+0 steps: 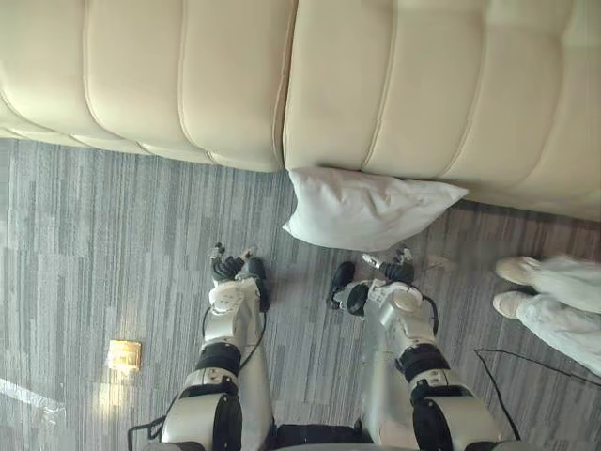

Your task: Pick up cushions and gather them together orderly.

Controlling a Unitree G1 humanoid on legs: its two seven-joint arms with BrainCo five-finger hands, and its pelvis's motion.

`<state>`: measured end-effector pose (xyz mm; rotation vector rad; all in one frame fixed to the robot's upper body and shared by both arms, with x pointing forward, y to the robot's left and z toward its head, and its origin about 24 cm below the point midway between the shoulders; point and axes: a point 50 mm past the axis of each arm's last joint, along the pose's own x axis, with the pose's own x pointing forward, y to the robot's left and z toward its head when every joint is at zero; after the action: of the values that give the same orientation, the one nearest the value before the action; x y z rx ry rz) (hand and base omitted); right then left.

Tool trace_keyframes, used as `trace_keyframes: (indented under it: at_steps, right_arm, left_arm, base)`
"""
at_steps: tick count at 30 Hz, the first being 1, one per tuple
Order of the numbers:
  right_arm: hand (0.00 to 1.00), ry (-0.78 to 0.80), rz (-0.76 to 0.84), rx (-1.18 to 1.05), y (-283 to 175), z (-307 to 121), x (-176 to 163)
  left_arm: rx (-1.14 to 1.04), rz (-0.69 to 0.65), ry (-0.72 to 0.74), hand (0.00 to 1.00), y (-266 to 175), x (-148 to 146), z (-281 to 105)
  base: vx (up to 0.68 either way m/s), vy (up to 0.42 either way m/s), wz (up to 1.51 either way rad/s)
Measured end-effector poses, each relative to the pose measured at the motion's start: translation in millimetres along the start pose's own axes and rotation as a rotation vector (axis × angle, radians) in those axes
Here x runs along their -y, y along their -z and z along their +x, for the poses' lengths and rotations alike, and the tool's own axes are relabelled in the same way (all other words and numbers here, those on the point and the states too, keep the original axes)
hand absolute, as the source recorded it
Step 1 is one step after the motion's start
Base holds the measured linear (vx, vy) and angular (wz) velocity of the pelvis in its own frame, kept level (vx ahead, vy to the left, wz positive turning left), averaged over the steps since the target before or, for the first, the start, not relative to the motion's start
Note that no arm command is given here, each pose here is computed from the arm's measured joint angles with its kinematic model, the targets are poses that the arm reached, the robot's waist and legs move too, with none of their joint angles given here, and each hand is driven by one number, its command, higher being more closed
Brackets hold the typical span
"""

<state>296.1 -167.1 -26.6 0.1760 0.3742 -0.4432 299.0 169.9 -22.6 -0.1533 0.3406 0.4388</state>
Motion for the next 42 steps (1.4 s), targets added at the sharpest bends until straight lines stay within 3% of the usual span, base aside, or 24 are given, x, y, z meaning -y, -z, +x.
trace_keyframes:
  at_steps: [12, 16, 19, 32, 39, 42]
  right_arm:
    - [0.00, 0.043, -0.071, -0.242, 84, -36, 51]
    - [0.00, 0.144, -0.050, -0.442, 136, -72, 86]
    - [0.00, 0.166, -0.053, -0.496, 148, -81, 95]
    - [0.00, 0.154, -0.075, -0.569, 162, -91, 106]
    - [0.00, 0.123, -0.106, -0.587, 162, -86, 98]
    - [0.00, 0.136, -0.153, -0.594, 160, -81, 109]
  left_arm:
    - [-0.230, 0.132, 0.008, 0.00, 77, -39, -31]
    - [-0.397, 0.224, 0.010, 0.00, 122, -60, -57]
    - [-0.458, 0.258, 0.009, 0.00, 137, -67, -68]
    - [-0.559, 0.328, 0.047, 0.00, 160, -77, -86]
    - [-0.562, 0.386, -0.013, 0.00, 157, -109, -85]
    - [-0.567, 0.401, -0.006, 0.00, 158, -109, -85]
  base:
    - [0.05, 0.001, -0.07]
    - [0.18, 0.031, -0.25]
    - [0.15, 0.034, -0.25]
    - [0.05, 0.026, -0.15]
    - [-0.05, -0.083, -0.66]
    - [-0.06, -0.108, -0.49]
